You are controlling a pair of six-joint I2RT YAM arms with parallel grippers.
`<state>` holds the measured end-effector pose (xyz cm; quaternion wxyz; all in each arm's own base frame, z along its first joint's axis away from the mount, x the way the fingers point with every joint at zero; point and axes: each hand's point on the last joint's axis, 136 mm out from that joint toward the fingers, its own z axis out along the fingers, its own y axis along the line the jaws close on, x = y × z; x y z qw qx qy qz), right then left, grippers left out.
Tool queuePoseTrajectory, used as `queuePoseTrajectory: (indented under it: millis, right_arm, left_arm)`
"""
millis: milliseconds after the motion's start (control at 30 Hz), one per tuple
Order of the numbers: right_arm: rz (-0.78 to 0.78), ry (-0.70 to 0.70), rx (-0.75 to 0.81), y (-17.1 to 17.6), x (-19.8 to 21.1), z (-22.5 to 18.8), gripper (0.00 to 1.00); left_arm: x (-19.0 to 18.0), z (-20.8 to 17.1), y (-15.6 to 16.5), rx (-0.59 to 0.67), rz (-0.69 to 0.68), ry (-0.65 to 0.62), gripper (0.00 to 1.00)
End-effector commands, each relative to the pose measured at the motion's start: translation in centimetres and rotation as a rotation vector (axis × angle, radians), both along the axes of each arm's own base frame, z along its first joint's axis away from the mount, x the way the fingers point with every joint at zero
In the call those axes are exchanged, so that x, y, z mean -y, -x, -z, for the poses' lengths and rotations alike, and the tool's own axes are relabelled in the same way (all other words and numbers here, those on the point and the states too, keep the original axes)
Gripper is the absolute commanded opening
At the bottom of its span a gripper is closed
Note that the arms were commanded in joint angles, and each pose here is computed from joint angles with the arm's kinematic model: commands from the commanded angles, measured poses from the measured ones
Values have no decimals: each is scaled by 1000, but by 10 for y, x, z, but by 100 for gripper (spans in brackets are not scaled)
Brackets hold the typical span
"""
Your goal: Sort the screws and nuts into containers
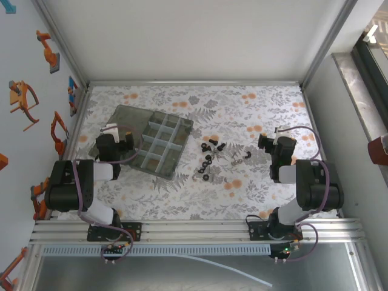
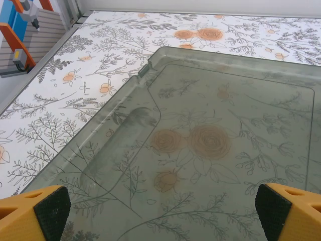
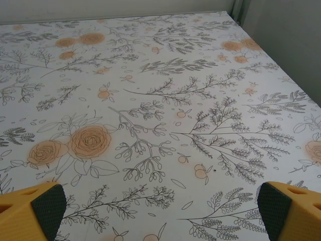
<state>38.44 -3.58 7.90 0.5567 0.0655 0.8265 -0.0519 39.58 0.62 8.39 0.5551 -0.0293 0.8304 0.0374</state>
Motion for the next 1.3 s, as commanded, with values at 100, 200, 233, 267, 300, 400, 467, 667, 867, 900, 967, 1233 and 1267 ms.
queuePoseTrajectory:
  millis: [100,200,233,267,300,400,467,667,867,900,967,1233,1267]
  right_arm:
    - [15,-8,35,-6,1,-11,99]
    - [15,-8,35,-6,1,-11,99]
    - [15,-8,35,-6,1,-11,99]
    - [15,-8,34,-6,1,-11,99]
    - [16,-8,34,-6,1,-11,99]
    - [15,-8,34,-6,1,-11,99]
    - [-22,-11,31,-8,-5,-10,99]
    - [-88,-18,25,-11,-15,-10,99]
    - [-87,-17,22,-11,-15,-10,99]
    - [-88,-17,23,-11,-15,-10,99]
    - [-82,-13,24,-9,-14,-10,99]
    - [-81,6,167,18,-15,-38,99]
    - [-62,8,176,22,-12,-45,99]
  left_arm:
    - [0,-5,-2,13,1,19,97]
    - [1,-5,-2,13,1,19,97]
    - [0,-5,-2,14,1,19,97]
    - [0,-5,-2,13,1,19,97]
    - [0,-5,-2,13,1,19,97]
    - [1,-5,-2,14,1,20,97]
    - [0,-5,-2,13,2,20,97]
    - [0,-5,-2,13,1,21,97]
    - [0,-5,-2,14,1,20,97]
    - [0,-5,-2,14,1,19,97]
    - [0,-5,-2,13,1,20,97]
    - [-13,-27,5,46,-89,7,97]
    - [-16,-33,6,31,-109,-1,97]
